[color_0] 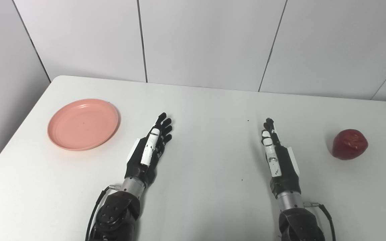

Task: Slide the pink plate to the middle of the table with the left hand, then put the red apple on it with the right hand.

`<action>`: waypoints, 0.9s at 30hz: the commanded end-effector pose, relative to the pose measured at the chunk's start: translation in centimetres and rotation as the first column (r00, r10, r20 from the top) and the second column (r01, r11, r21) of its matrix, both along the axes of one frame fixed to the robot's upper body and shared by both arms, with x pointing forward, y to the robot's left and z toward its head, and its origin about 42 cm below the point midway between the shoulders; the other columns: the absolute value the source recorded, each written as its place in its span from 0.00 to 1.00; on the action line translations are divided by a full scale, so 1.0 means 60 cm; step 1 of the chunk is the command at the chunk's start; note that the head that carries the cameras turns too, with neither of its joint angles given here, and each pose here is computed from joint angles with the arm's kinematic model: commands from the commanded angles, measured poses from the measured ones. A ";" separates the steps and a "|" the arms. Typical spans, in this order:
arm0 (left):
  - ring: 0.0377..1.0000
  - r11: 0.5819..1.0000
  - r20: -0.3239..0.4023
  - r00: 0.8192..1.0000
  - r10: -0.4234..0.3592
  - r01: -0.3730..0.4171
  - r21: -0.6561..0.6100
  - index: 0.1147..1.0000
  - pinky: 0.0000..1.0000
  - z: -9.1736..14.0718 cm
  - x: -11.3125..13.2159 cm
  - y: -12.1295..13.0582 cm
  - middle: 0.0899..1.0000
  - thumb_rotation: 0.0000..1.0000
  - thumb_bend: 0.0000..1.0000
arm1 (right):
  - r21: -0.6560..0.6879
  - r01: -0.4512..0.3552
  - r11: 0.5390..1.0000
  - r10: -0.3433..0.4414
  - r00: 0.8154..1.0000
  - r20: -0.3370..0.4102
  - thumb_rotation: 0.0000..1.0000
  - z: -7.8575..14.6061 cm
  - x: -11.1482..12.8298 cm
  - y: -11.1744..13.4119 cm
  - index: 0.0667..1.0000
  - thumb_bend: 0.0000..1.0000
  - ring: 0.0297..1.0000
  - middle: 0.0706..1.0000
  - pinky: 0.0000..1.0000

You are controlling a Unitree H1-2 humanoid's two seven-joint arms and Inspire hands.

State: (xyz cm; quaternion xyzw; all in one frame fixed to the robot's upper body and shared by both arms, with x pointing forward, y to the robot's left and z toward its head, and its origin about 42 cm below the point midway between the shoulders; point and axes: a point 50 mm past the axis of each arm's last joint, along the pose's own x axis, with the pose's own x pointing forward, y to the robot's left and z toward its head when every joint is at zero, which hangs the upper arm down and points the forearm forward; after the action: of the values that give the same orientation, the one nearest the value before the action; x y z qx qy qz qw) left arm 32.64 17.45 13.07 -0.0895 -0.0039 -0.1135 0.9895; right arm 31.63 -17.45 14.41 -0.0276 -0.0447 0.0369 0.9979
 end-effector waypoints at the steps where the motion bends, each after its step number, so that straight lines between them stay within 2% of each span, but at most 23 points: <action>1: 0.97 1.000 0.019 1.000 -0.007 0.007 -0.013 0.96 0.98 0.011 0.003 -0.006 0.97 1.00 0.41 | 0.012 -0.009 1.000 0.008 0.996 0.086 1.00 0.025 0.007 0.005 1.00 0.25 1.00 1.00 1.00; 19: 0.98 1.000 0.016 1.000 -0.015 0.015 -0.005 0.96 0.98 0.008 0.003 -0.006 0.97 1.00 0.41 | 0.018 -0.014 1.000 0.012 0.996 0.090 1.00 0.023 0.008 0.005 1.00 0.25 1.00 1.00 1.00; 27: 0.97 1.000 0.003 1.000 -0.011 0.011 -0.012 0.95 0.97 0.001 0.002 -0.020 0.96 1.00 0.39 | 0.021 -0.014 1.000 0.012 0.997 0.080 1.00 0.016 0.006 -0.006 1.00 0.23 1.00 1.00 1.00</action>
State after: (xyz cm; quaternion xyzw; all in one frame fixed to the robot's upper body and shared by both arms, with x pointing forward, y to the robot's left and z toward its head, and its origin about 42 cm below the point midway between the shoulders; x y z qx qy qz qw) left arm 32.62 17.12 13.01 -0.0904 -0.0030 -0.1166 0.9891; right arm 31.68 -17.65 14.15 -0.0213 -0.0398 0.0383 0.9982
